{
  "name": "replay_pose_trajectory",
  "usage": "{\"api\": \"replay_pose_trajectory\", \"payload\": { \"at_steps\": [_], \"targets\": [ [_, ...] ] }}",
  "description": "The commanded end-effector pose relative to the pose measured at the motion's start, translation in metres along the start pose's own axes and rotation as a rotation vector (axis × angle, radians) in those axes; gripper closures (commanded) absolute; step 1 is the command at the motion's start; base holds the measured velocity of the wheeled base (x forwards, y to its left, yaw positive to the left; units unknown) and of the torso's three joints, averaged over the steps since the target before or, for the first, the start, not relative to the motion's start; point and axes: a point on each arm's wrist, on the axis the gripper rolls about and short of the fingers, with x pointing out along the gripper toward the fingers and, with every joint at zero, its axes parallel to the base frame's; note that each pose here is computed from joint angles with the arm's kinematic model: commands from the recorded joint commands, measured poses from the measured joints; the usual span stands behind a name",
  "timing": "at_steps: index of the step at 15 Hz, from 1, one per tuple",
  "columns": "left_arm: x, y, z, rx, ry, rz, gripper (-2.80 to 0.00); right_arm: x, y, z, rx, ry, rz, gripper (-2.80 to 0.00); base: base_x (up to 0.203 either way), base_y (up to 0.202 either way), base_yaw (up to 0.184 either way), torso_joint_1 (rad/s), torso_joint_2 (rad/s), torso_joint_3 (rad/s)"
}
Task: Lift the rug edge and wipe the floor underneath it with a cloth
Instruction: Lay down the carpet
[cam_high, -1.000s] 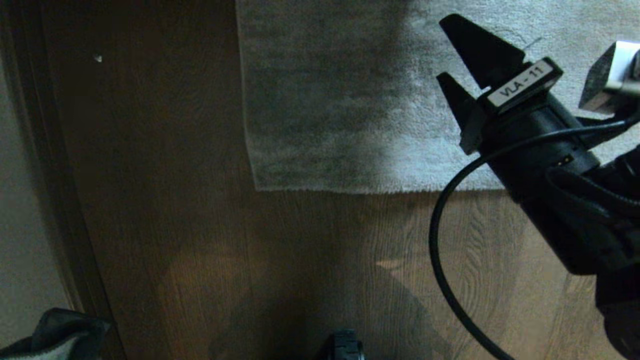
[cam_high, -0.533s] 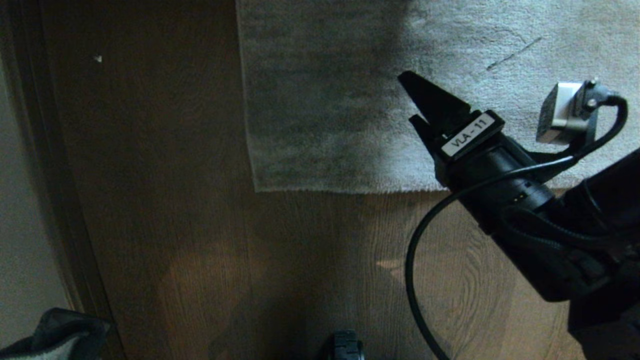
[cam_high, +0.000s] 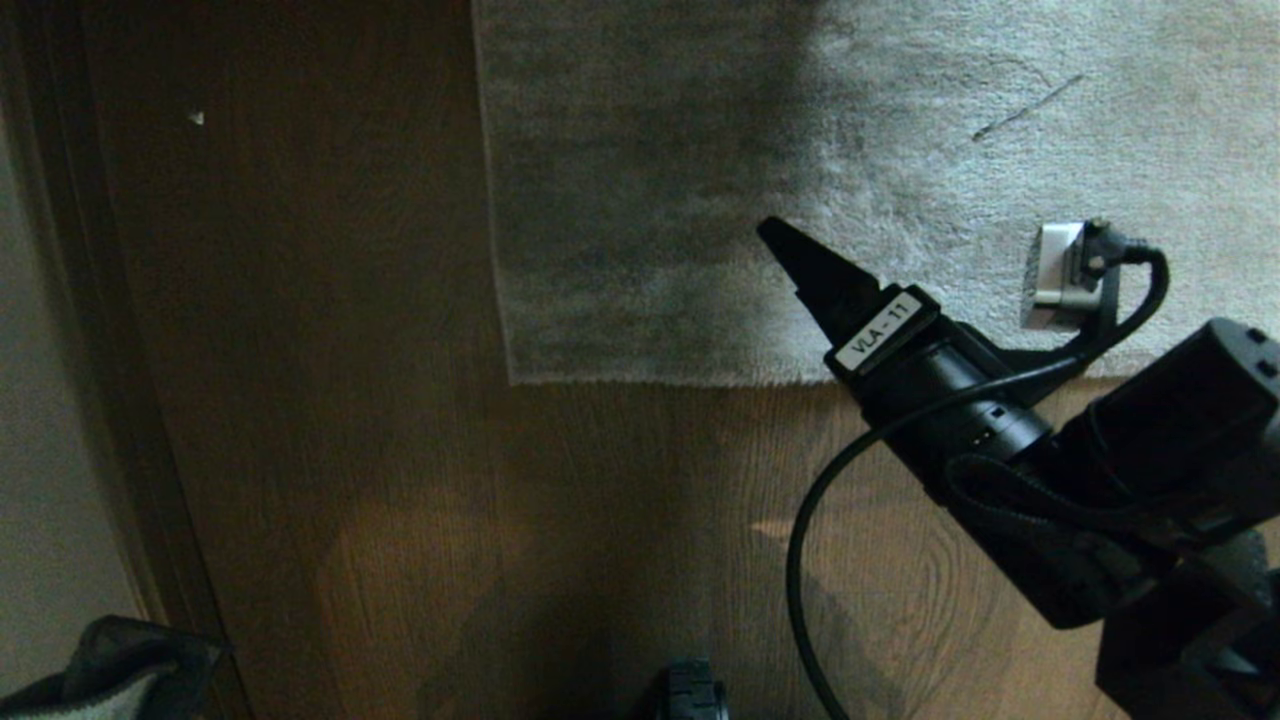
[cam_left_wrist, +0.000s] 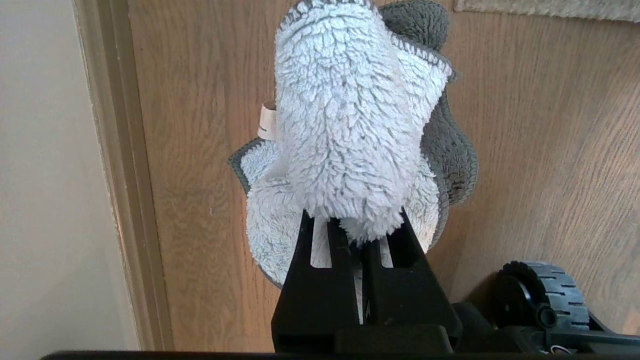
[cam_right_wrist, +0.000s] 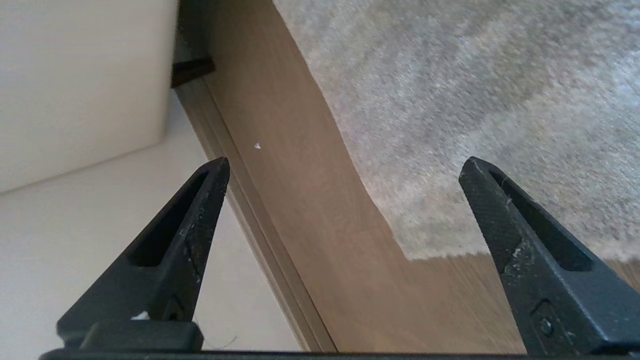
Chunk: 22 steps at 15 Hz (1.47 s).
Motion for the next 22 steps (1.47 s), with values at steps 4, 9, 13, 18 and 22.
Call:
{"api": "replay_pose_trajectory", "payload": {
  "at_steps": [4, 9, 13, 18, 22],
  "targets": [
    [0.0, 0.0, 0.0, -0.001, -0.001, 0.0, 0.0, 0.0, 0.001, 0.002, 0.011, -0.037, 0.011, -2.8, 0.0, 0.0, 0.0, 0.0, 0.0, 0.0],
    [0.0, 0.0, 0.0, -0.001, -0.001, 0.0, 0.0, -0.004, -0.003, -0.001, 0.005, -0.024, -0.009, 0.0, 0.0, 0.0, 0.0, 0.0, 0.0, 0.0],
    [0.0, 0.0, 0.0, -0.001, -0.001, 0.0, 0.0, -0.007, -0.004, -0.002, 0.001, -0.019, -0.018, 0.0, 0.0, 0.0, 0.0, 0.0, 0.0, 0.0],
    [0.0, 0.0, 0.0, -0.001, -0.001, 0.0, 0.0, -0.017, -0.007, -0.002, -0.011, 0.005, -0.035, 0.0, 0.0, 0.0, 0.0, 0.0, 0.0, 0.0],
    [0.0, 0.0, 0.0, -0.001, -0.001, 0.0, 0.0, -0.017, -0.009, -0.005, -0.056, 0.022, -0.035, 0.0, 0.0, 0.0, 0.0, 0.0, 0.0, 0.0]
  ]
}}
